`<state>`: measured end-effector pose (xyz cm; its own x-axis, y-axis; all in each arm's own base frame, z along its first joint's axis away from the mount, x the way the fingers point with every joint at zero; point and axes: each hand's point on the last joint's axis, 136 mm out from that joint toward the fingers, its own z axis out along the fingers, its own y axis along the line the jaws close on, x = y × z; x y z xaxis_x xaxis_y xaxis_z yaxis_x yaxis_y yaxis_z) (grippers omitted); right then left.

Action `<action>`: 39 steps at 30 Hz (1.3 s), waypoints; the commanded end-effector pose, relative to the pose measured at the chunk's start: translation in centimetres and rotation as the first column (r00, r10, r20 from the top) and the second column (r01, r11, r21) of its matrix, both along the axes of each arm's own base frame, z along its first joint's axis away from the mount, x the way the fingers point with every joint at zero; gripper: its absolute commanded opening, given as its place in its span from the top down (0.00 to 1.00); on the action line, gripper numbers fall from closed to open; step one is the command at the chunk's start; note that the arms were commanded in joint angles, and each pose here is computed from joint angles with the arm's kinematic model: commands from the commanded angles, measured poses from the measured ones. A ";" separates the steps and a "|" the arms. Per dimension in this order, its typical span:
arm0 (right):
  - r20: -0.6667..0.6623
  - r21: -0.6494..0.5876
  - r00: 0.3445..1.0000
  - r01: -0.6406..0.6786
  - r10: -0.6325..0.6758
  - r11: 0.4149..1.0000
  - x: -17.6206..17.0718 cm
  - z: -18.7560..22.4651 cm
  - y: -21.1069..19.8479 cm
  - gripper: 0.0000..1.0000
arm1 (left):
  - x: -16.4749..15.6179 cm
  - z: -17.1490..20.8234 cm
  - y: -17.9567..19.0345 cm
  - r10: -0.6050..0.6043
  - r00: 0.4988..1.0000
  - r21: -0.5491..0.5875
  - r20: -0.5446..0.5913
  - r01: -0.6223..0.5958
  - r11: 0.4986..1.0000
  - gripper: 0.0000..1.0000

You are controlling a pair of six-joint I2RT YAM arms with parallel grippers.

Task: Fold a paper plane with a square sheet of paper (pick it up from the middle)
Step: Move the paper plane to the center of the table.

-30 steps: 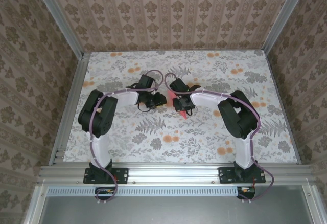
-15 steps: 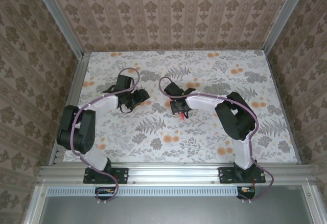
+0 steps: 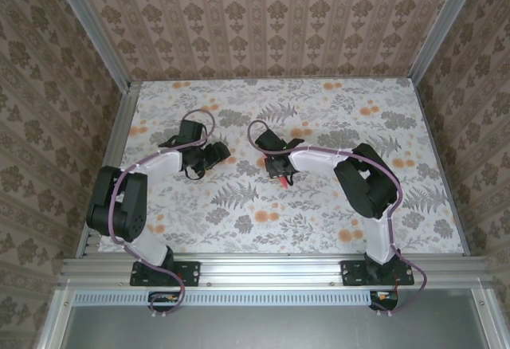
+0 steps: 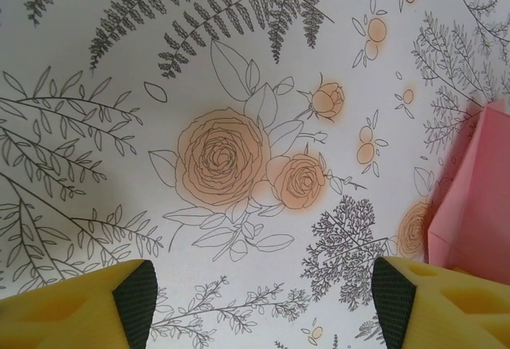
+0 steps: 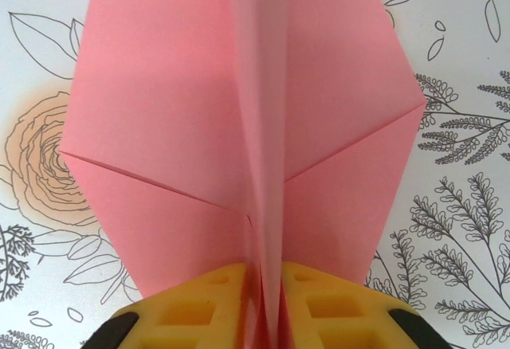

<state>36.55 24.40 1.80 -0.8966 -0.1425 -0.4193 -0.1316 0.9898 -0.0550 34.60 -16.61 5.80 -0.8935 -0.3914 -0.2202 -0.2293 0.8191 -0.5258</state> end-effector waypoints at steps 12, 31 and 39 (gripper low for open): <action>0.018 -0.020 0.998 0.057 -0.057 0.998 -1.8 -2.9 -1.4 0.73 | -0.9 0.6 2.6 0.058 0.998 0.076 0.001 -0.057 0.995 0.09; 0.125 0.032 0.991 0.045 -0.049 0.998 2.5 3.1 0.5 0.94 | -2.0 1.5 5.8 0.114 0.993 0.125 0.015 -0.115 0.985 0.00; 0.105 0.066 0.993 0.042 -0.049 0.997 5.5 2.0 1.8 0.92 | -2.4 1.2 5.9 0.116 0.993 0.126 0.006 -0.116 0.985 0.00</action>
<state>41.81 26.27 5.35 -0.8282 -0.0448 -0.5586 -0.0669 0.9976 0.0191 32.92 -11.29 7.19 -0.8373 -0.4756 -0.2696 -0.3295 0.8326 -0.4453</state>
